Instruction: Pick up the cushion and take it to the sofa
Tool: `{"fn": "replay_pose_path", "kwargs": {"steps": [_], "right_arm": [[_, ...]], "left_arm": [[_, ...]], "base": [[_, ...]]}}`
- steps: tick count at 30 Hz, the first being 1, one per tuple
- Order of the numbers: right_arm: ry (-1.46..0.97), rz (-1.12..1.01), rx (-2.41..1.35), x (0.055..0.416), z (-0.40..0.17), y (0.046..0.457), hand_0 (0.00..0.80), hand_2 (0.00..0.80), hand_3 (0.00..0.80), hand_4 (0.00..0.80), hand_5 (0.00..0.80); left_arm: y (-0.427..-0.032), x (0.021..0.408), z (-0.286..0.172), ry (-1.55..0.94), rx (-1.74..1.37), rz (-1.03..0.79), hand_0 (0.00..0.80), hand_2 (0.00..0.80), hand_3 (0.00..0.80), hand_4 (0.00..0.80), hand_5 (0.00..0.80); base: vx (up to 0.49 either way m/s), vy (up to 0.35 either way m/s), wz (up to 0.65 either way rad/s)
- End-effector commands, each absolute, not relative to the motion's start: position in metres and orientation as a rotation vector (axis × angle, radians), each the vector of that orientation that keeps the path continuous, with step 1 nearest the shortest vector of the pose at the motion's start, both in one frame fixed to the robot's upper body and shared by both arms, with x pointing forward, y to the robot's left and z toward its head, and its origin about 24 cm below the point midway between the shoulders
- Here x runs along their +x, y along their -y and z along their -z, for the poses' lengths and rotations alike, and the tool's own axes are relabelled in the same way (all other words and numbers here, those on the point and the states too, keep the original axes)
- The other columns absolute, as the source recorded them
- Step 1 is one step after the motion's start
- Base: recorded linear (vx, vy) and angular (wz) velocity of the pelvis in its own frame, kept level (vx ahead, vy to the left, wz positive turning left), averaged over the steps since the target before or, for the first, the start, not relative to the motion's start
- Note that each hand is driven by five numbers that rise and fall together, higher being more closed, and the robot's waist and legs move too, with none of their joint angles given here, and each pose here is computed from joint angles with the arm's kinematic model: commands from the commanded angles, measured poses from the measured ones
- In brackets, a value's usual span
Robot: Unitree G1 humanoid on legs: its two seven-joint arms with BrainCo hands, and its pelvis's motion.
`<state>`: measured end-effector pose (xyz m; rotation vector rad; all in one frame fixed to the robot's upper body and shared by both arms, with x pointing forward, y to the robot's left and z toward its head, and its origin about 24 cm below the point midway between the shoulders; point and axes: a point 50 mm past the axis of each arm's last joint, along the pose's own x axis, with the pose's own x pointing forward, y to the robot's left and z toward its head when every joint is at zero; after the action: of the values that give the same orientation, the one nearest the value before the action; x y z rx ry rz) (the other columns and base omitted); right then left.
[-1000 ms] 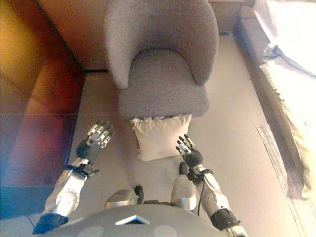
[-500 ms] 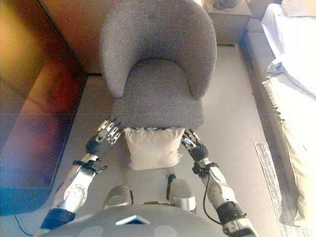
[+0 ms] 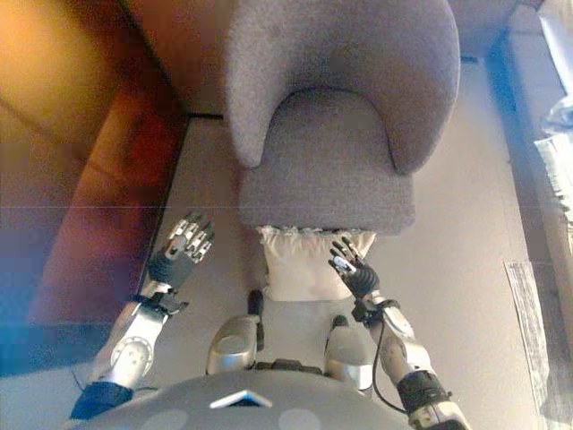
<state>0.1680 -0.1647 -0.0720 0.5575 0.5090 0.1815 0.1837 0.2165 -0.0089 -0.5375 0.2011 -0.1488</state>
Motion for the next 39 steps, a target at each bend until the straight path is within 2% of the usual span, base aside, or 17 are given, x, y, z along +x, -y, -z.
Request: {"fn": "replay_pose_path", "kwargs": {"steps": [1, 8, 13, 23, 33, 39], "right_arm": [[-0.407, -0.230, 0.585, 0.185, 0.054, 0.156, 0.000, 0.000, 0.000, 0.000, 0.000], [-0.399, -0.127, 0.597, 0.179, 0.059, 0.161, 0.000, 0.000, 0.000, 0.000, 0.000], [-0.404, -0.169, 0.604, 0.175, 0.060, 0.151, 0.000, 0.000, 0.000, 0.000, 0.000], [-0.374, -0.272, 0.599, 0.197, 0.046, 0.144, 0.000, 0.000, 0.000, 0.000, 0.000], [-0.375, -0.277, 0.532, 0.207, 0.040, 0.145, 0.000, 0.000, 0.000, 0.000, 0.000], [-0.277, -0.175, 0.439, 0.212, 0.030, 0.165, 0.000, 0.000, 0.000, 0.000, 0.000]], "left_arm": [[-0.220, 0.191, -0.011, -0.084, -0.540, 0.159, 0.000, 0.000, 0.000, 0.000, 0.000], [-0.216, 0.194, -0.009, -0.138, -0.512, 0.239, 0.000, 0.000, 0.000, 0.000, 0.000], [-0.211, 0.189, -0.007, -0.141, -0.506, 0.254, 0.000, 0.000, 0.000, 0.000, 0.000], [-0.222, 0.189, -0.019, -0.057, -0.487, 0.183, 0.000, 0.000, 0.000, 0.000, 0.000], [-0.214, 0.181, -0.007, -0.113, -0.551, 0.174, 0.000, 0.000, 0.000, 0.000, 0.000], [-0.210, 0.194, 0.001, -0.157, -0.372, 0.121, 0.000, 0.000, 0.000, 0.000, 0.000]], "base": [[0.259, 0.145, -0.47], [0.112, 0.119, 0.08], [0.090, 0.140, 0.03], [0.137, -0.267, -0.28], [0.174, -0.153, 0.64], [0.011, 0.050, 0.22]]}}
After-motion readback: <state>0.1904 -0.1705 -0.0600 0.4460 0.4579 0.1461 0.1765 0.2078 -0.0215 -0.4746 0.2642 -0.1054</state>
